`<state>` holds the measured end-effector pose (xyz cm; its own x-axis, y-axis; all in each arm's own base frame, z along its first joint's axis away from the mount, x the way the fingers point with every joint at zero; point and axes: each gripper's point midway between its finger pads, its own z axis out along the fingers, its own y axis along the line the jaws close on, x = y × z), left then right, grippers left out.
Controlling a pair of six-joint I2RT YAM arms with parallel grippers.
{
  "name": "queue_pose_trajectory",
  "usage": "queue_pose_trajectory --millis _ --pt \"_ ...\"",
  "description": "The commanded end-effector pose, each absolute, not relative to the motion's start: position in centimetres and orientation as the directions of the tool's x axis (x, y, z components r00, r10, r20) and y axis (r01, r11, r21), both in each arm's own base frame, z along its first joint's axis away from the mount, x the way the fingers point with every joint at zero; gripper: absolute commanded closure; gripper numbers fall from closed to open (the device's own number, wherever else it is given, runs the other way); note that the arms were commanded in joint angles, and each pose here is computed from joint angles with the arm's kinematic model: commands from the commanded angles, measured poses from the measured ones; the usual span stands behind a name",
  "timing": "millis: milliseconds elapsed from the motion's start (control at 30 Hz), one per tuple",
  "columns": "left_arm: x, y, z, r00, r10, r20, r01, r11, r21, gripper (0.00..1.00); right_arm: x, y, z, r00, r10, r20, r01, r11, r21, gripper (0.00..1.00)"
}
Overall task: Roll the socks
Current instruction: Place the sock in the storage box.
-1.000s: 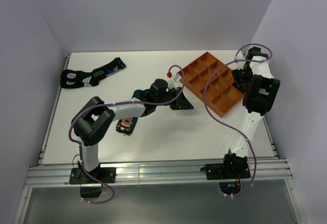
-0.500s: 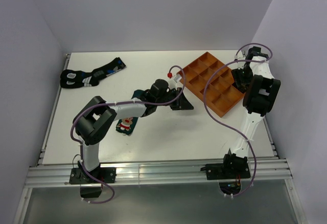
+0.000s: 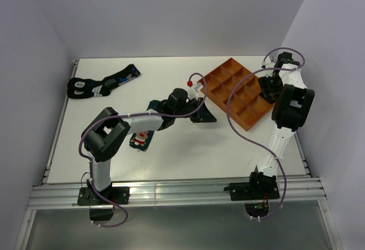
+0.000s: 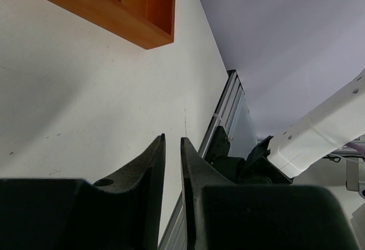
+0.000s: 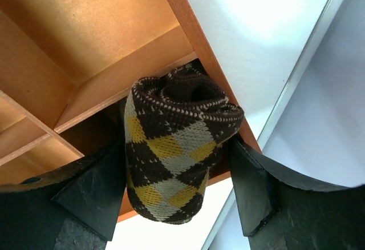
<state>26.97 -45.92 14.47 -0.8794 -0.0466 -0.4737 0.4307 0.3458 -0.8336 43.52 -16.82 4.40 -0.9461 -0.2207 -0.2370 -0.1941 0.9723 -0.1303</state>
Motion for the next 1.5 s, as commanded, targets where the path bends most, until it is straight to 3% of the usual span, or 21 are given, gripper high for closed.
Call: queue_pose_trajectory --millis 0,333,1000,1467 --pt "27.1 -46.9 16.5 -0.861 -0.052 -0.506 0.472 0.285 -0.834 0.78 42.3 -17.6 4.6 -0.943 -0.262 -0.205 -0.231 0.959 -0.164 0.21" --pt "27.1 -46.8 16.4 -0.862 -0.053 -0.505 0.471 0.287 -0.834 0.78 42.8 -16.1 5.8 -0.923 -0.287 -0.256 -0.27 0.958 -0.101 0.19" --pt "27.1 -46.7 16.4 -0.86 -0.053 -0.507 0.475 0.281 -0.834 0.78 44.7 -16.5 9.4 -0.909 -0.217 -0.356 -0.18 0.975 -0.134 0.2" --pt "27.2 -46.5 16.3 -0.861 -0.055 -0.506 0.475 0.274 -0.836 0.78 45.8 -17.4 11.8 -0.888 -0.15 -0.436 -0.086 0.983 -0.163 0.3"
